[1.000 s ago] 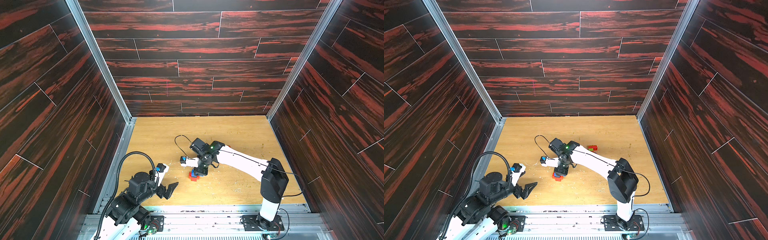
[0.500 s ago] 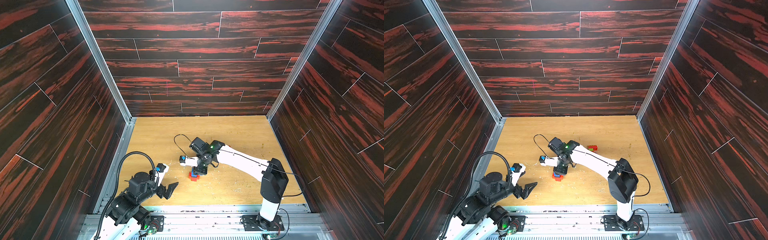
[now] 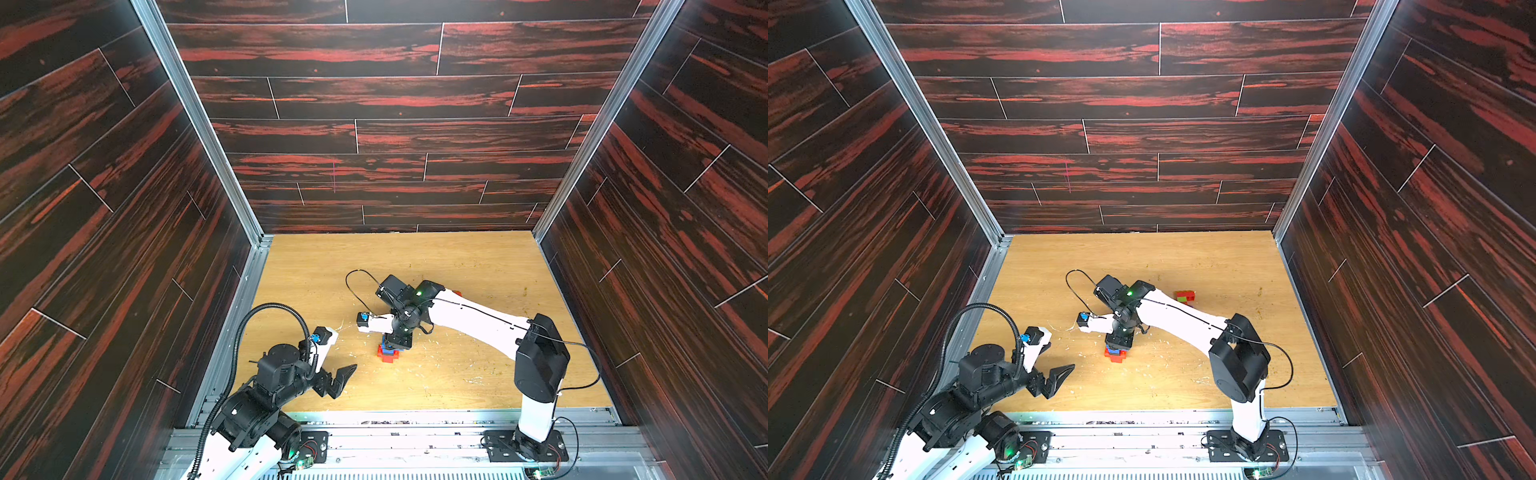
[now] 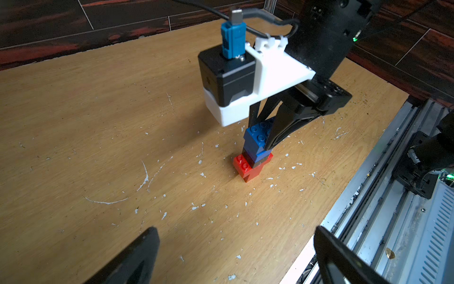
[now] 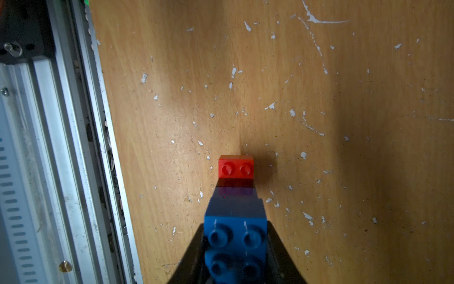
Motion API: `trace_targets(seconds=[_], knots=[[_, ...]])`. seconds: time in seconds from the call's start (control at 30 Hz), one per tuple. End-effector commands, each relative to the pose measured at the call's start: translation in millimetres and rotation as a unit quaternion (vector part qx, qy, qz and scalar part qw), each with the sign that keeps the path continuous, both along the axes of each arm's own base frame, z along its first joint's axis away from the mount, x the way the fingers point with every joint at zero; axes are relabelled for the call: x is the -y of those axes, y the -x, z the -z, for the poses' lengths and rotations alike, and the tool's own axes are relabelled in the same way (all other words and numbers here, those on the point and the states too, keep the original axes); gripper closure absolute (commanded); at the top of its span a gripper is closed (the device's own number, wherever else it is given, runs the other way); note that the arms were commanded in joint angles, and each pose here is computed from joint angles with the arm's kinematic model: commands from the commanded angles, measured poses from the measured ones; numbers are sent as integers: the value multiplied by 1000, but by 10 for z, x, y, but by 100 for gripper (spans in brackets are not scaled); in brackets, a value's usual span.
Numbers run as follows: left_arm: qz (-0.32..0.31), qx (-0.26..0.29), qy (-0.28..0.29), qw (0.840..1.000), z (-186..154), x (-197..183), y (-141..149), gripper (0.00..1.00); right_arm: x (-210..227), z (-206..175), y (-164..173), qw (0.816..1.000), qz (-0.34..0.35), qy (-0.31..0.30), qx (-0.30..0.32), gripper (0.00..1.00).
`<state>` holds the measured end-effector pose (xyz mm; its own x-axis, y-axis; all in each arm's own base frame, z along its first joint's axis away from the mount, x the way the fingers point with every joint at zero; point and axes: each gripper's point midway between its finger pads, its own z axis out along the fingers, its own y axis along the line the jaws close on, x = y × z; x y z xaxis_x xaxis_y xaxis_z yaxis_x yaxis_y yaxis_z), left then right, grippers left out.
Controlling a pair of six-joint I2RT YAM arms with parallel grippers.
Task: Assemble the letter f with lego
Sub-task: Assemble the lego brick with the lego brick.
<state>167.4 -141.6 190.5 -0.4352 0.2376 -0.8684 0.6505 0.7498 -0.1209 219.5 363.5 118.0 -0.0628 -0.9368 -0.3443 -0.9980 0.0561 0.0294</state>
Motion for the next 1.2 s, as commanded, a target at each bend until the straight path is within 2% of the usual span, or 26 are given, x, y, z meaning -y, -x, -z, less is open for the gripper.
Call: trace_targets(seconds=[0.0,1.17], knots=[[3,1,1,1000,10,18,-4,0,72,114,57,999,-9,31,-11,77],[9,0,2,1000,15,30,10,0,64,-78,68,1000,-22,9,8,77]])
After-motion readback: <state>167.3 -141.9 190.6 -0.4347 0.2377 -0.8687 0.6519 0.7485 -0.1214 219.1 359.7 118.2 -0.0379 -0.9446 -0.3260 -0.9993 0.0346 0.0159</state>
